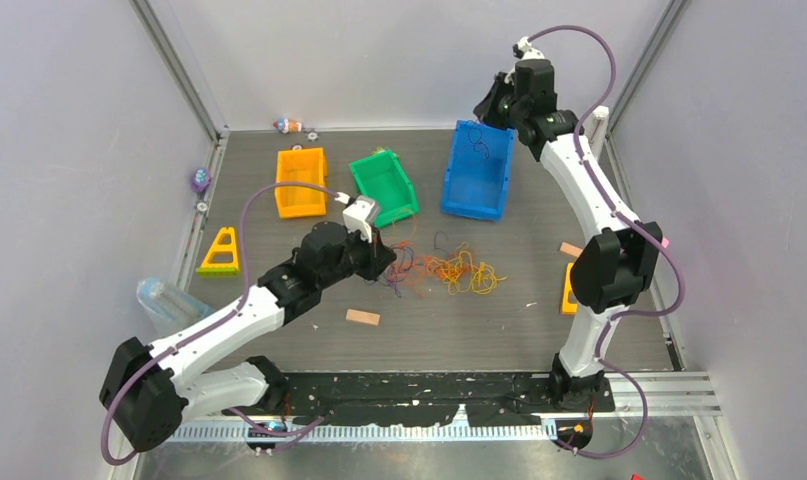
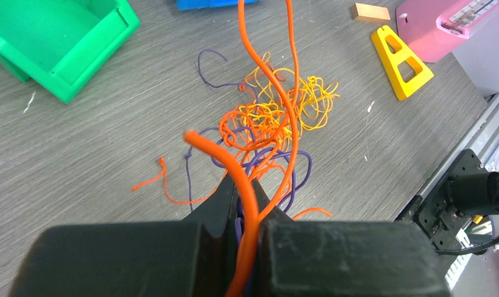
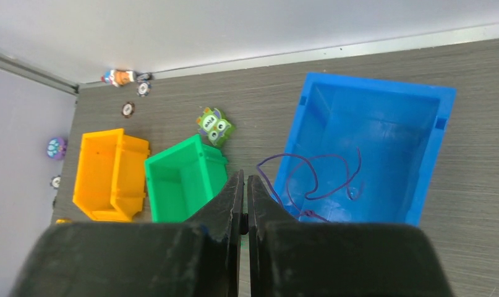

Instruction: Untangle the cables

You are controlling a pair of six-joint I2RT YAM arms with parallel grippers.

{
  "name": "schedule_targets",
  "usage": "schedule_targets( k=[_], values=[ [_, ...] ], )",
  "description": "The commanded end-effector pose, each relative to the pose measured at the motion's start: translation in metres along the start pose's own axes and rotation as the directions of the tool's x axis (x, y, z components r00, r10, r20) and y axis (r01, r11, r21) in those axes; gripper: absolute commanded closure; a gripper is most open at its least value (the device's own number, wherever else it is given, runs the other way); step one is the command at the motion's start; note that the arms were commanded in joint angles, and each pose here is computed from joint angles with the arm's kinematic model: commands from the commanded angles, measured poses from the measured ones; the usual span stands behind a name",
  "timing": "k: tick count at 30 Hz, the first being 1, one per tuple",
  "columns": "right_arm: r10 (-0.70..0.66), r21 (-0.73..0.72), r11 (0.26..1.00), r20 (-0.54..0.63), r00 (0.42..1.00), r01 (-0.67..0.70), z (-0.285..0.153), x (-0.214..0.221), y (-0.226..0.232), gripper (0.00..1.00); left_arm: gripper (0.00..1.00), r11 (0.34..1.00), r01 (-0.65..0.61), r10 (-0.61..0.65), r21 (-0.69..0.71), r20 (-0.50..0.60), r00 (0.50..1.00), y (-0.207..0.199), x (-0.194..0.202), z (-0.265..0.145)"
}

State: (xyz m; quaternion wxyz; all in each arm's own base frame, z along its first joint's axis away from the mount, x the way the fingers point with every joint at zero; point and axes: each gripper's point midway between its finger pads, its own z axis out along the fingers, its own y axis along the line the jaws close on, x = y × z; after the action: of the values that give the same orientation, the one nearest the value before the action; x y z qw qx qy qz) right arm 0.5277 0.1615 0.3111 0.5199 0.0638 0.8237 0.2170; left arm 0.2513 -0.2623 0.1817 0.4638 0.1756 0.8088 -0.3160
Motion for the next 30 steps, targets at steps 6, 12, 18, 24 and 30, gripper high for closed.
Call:
schedule_targets(
  k=[6, 12, 18, 24, 30],
  values=[
    [-0.037, 0.127, 0.991, -0.017, 0.999, 0.039, 0.028, 0.018, -0.039, 0.11, 1.00, 0.998, -0.066, 0.067, -0.020, 0.070, 0.995, -0.005, -0.039, -0.016],
    [-0.091, -0.051, 0.995, -0.060, 0.994, 0.088, -0.001, 0.044, -0.012, 0.07, 1.00, 0.996, -0.086, 0.088, -0.037, 0.041, 0.995, -0.002, -0.040, -0.016],
    [-0.128, -0.157, 0.982, -0.152, 0.980, 0.104, -0.055, 0.124, -0.007, 0.11, 1.00, 0.996, -0.069, 0.071, -0.056, 0.034, 0.997, 0.005, -0.037, -0.012],
    [-0.146, -0.122, 0.986, -0.298, 0.943, 0.114, -0.107, 0.226, -0.034, 0.25, 1.00, 0.996, -0.054, 0.055, -0.071, 0.017, 0.998, 0.012, -0.031, -0.009],
    [-0.126, -0.015, 0.992, -0.358, 0.925, 0.129, -0.134, 0.275, -0.069, 0.43, 1.00, 0.996, -0.028, 0.028, -0.081, 0.000, 1.000, 0.018, -0.021, -0.006]
  ],
)
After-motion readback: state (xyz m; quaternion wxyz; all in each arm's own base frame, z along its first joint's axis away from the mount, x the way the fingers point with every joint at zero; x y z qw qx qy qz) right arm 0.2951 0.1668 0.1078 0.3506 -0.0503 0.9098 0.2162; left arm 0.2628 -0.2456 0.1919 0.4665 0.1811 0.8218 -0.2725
